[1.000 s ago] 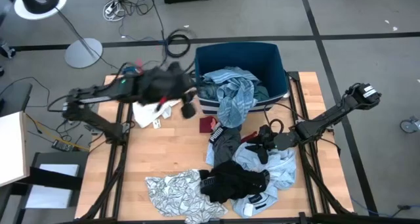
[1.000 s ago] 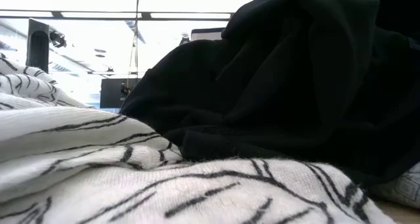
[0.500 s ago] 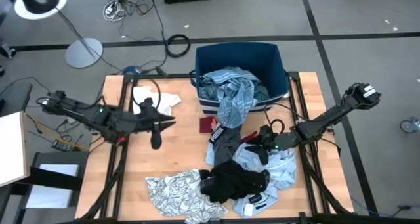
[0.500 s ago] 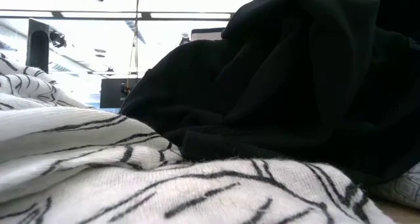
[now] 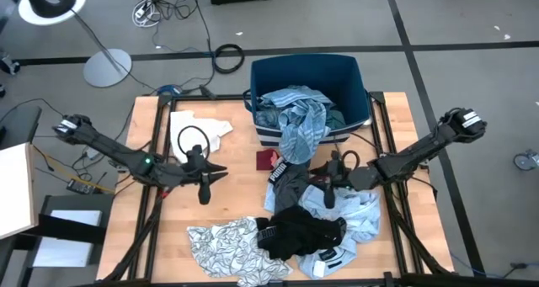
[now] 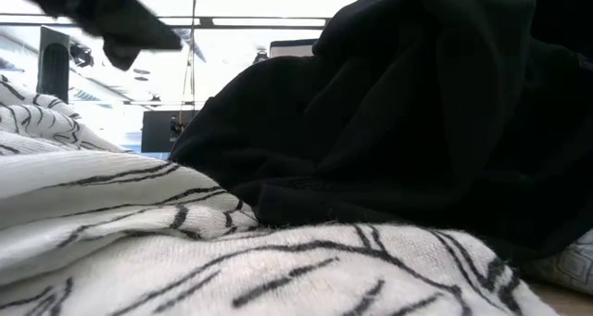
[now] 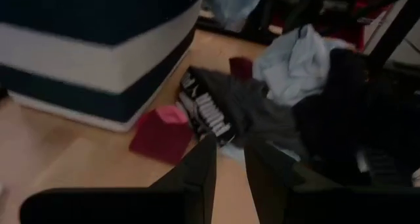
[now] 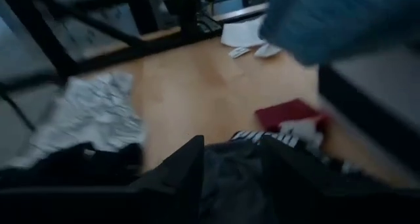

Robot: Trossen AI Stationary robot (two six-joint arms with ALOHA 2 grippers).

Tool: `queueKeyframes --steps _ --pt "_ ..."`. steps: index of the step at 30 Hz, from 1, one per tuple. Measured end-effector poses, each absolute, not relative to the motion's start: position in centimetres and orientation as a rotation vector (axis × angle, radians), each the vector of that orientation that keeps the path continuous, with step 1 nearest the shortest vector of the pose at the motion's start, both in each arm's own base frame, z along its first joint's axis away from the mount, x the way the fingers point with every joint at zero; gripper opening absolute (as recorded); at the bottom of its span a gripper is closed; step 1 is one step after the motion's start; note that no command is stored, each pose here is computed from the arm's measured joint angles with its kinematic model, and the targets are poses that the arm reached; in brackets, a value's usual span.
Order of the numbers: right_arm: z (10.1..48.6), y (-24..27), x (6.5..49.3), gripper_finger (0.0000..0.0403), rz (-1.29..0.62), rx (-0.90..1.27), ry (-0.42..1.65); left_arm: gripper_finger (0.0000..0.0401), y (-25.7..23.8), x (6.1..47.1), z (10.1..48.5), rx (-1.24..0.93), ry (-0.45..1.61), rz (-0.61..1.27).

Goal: Sort clothes
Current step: Put the blue cloth into the blue bin

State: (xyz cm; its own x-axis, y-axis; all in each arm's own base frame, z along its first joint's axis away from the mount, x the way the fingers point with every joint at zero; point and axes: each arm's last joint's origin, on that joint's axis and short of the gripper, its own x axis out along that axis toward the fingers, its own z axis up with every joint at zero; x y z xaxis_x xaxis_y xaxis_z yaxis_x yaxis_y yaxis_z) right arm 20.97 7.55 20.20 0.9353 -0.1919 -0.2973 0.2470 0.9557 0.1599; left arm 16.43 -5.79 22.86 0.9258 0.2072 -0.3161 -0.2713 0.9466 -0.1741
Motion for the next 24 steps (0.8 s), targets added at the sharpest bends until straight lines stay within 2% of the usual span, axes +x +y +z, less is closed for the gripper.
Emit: queueKeyframes --steps 4,8,9,16,20,24 --pt "20.9 7.3 23.2 0.0108 -0.345 0.024 0.305 0.0085 -5.7 16.1 20.5 -0.257 0.267 0.206" --pt "22.4 6.8 25.6 0.0023 -0.396 -0.136 0.355 0.0085 -5.6 15.7 18.9 -0.298 0.190 0.177" --pt "23.1 6.5 26.3 0.0012 -0.417 -0.182 0.362 0.0085 -5.5 15.6 18.6 -0.308 0.173 0.175" --pt "30.9 3.5 29.4 0.0004 -0.670 -0.433 0.319 0.0085 -5.3 15.2 17.6 -0.338 0.131 0.172" --pt "35.1 -0.4 29.9 0.0002 -0.791 -0.436 0.309 0.0085 -5.3 15.2 17.7 -0.345 0.120 0.170" --pt "37.5 -4.6 29.6 0.0002 -0.876 -0.396 0.363 0.0085 -5.3 15.2 17.7 -0.345 0.121 0.170"
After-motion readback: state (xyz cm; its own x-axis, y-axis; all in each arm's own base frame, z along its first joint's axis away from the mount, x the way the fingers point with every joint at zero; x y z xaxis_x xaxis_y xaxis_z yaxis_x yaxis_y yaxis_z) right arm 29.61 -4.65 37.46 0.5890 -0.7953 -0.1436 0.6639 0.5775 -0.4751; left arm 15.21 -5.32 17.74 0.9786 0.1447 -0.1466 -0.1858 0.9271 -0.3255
